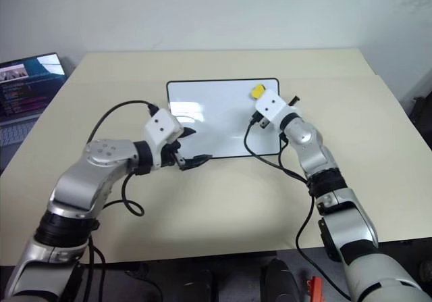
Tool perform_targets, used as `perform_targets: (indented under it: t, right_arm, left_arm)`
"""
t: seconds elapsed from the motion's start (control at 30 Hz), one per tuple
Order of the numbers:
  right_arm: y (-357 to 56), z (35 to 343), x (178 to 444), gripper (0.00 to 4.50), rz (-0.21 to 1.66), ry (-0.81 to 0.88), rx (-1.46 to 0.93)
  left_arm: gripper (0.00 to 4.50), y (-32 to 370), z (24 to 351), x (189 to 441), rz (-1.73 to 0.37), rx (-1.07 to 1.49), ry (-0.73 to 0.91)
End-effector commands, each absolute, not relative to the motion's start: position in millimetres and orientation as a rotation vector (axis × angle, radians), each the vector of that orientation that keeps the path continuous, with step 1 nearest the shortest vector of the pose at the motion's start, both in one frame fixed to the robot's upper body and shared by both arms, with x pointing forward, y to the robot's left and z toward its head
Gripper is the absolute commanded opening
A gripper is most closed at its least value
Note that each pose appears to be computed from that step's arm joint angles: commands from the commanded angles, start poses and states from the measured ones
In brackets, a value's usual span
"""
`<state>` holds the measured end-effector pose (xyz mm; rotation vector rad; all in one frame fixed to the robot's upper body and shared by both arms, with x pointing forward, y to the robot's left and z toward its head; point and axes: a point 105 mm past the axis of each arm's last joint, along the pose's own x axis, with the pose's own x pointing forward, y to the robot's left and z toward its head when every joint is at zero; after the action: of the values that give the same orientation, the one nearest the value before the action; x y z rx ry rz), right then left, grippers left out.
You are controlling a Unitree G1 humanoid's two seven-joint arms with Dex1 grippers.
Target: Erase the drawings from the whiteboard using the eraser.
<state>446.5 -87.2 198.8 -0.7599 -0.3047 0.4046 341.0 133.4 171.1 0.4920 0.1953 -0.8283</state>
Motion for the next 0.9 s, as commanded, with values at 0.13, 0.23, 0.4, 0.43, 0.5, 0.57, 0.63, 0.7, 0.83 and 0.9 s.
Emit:
perform_targets:
  t: [0.13,0.23,0.4,0.43,0.5,0.57,0.63,0.7,0.83,0.9]
  right_arm:
    - [-87,172,447,0.83,0.429,-0.285,-0.752]
    - [-84,156,441,0.83,0.478,-0.270,-0.753]
    - [-76,131,429,0.83,0.582,-0.228,-0.747]
    - [-73,125,425,0.83,0.618,-0.217,-0.751]
    - [-67,114,417,0.83,0.678,-0.197,-0.763]
    - [-63,105,410,0.83,0.728,-0.171,-0.763]
    - [-61,97,404,0.83,0.767,-0.147,-0.781]
    - [-63,101,406,0.83,0.750,-0.151,-0.781]
    - [-72,117,417,0.83,0.669,-0.172,-0.786]
    - [-78,125,424,0.83,0.623,-0.181,-0.785]
  left_arm:
    - [4.50,138,184,338,-0.796,0.519,0.154]
    - [4.50,140,184,338,-0.791,0.522,0.157]
    - [4.50,141,184,337,-0.790,0.523,0.160]
    - [4.50,141,185,337,-0.791,0.524,0.160]
    - [4.50,141,185,337,-0.792,0.525,0.159]
    - [4.50,140,186,338,-0.793,0.525,0.158]
    - [4.50,140,186,338,-0.793,0.527,0.157]
    - [4.50,141,186,338,-0.792,0.528,0.158]
    - [4.50,141,187,338,-0.790,0.530,0.157]
    - [4.50,141,187,339,-0.790,0.530,0.156]
